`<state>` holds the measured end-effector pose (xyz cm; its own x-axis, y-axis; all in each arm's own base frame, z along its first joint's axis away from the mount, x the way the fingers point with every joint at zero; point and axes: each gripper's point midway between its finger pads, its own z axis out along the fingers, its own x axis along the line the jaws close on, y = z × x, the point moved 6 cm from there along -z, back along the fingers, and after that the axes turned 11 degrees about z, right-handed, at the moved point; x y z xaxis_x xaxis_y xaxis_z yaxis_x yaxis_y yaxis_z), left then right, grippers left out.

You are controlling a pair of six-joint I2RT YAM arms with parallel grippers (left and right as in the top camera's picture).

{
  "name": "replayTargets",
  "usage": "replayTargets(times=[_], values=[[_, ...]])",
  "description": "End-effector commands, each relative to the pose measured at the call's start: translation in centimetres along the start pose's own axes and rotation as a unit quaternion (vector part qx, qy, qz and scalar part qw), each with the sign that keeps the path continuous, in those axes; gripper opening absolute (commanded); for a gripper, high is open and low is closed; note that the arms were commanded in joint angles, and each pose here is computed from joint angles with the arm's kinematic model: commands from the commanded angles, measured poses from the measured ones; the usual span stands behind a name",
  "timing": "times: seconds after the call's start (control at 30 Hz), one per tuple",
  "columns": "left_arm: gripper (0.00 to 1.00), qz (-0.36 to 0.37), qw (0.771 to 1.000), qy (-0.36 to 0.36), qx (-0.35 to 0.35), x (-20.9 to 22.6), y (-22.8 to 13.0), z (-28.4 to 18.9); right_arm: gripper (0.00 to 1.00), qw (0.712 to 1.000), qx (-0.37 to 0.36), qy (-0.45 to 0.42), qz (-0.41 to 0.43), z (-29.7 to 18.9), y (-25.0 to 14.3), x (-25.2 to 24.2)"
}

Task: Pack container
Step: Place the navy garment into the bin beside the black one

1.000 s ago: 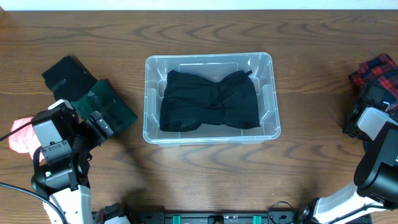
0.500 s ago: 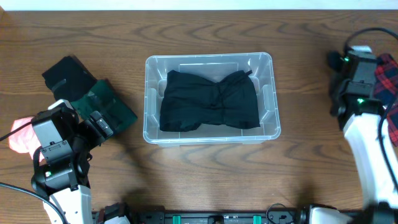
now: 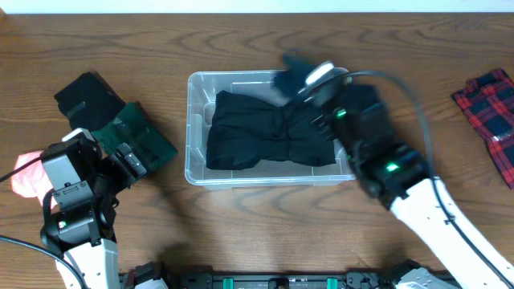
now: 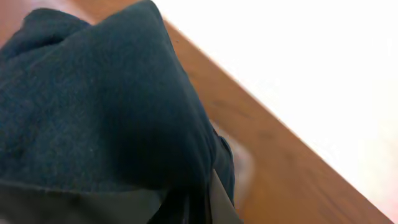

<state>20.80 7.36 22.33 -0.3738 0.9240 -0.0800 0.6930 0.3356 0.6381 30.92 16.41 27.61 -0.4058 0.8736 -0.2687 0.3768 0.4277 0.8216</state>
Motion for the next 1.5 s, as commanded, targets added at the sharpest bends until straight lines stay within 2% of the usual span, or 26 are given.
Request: replayTargets(times=[0.0, 0.2, 0.37, 0.6, 0.63, 0.67, 0.7, 0.87, 0.93, 0.97, 1.0, 1.13, 1.17, 1.27, 1.47], values=[[0.98, -0.008, 1.0, 0.006, -0.011, 0.2, 0.7, -0.5, 0.01, 0.998, 0.031, 0.042, -0.023, 0.8, -0.8, 3.3], [0.98, -0.008, 1.0, 0.006, -0.011, 0.2, 0.7, -0.5, 0.01, 0.985, 0.132, 0.104, -0.04, 1.1, -4.7, 7.6], [0.98, -0.008, 1.0, 0.006, -0.011, 0.2, 0.7, -0.5, 0.01, 0.973, 0.153, 0.163, -0.058, -0.2, -5.6, 10.3], [0.98, -0.008, 1.0, 0.006, -0.011, 0.2, 0.7, -0.5, 0.01, 0.966, 0.194, 0.166, -0.031, -1.0, -6.9, 10.9], [0.98, -0.008, 1.0, 0.006, -0.011, 0.2, 0.7, -0.5, 0.1, 0.966, 0.197, 0.166, -0.032, -1.1, -7.0, 10.9], [0.98, -0.008, 1.0, 0.006, -0.011, 0.2, 0.7, -0.5, 0.38, 0.965, 0.198, 0.166, -0.033, -1.1, -7.0, 10.9], [0.98, -0.008, 1.0, 0.006, -0.011, 0.2, 0.7, -0.5, 0.46, 0.966, 0.197, 0.166, -0.033, -1.1, -7.0, 10.9], [0.98, -0.008, 1.0, 0.006, -0.011, 0.2, 0.7, -0.5, 0.53, 0.979, 0.148, 0.136, -0.023, -0.9, -5.1, 10.1], [0.98, -0.008, 1.0, 0.006, -0.011, 0.2, 0.7, -0.5, 0.64, 0.988, 0.104, 0.115, -0.011, -1.2, -3.3, 9.4], [0.98, -0.008, 1.0, 0.006, -0.011, 0.2, 0.7, -0.5, 0.64, 0.992, 0.075, 0.101, -0.006, -1.5, -2.1, 8.8], [0.98, -0.008, 1.0, 0.006, -0.011, 0.2, 0.7, -0.5, 0.6, 0.995, 0.049, 0.09, -0.003, -1.7, -1.2, 8.3], [0.98, -0.008, 1.0, 0.006, -0.011, 0.2, 0.7, -0.5, 0.16, 0.998, -0.014, 0.051, 0.036, -1.9, 1.3, 6.2], [0.98, -0.008, 1.0, 0.006, -0.011, 0.2, 0.7, -0.5, 0.1, 0.998, -0.01, 0.046, 0.051, -1.5, 1.2, 5.9], [0.98, -0.008, 1.0, 0.006, -0.011, 0.2, 0.7, -0.5, 0.02, 0.995, 0.028, 0.052, 0.086, 0.2, -0.2, 5.9], [0.98, -0.008, 1.0, 0.006, -0.01, 0.2, 0.7, -0.5, 0.01, 0.961, 0.185, 0.179, 0.098, 3.2, -6.1, 10.6]])
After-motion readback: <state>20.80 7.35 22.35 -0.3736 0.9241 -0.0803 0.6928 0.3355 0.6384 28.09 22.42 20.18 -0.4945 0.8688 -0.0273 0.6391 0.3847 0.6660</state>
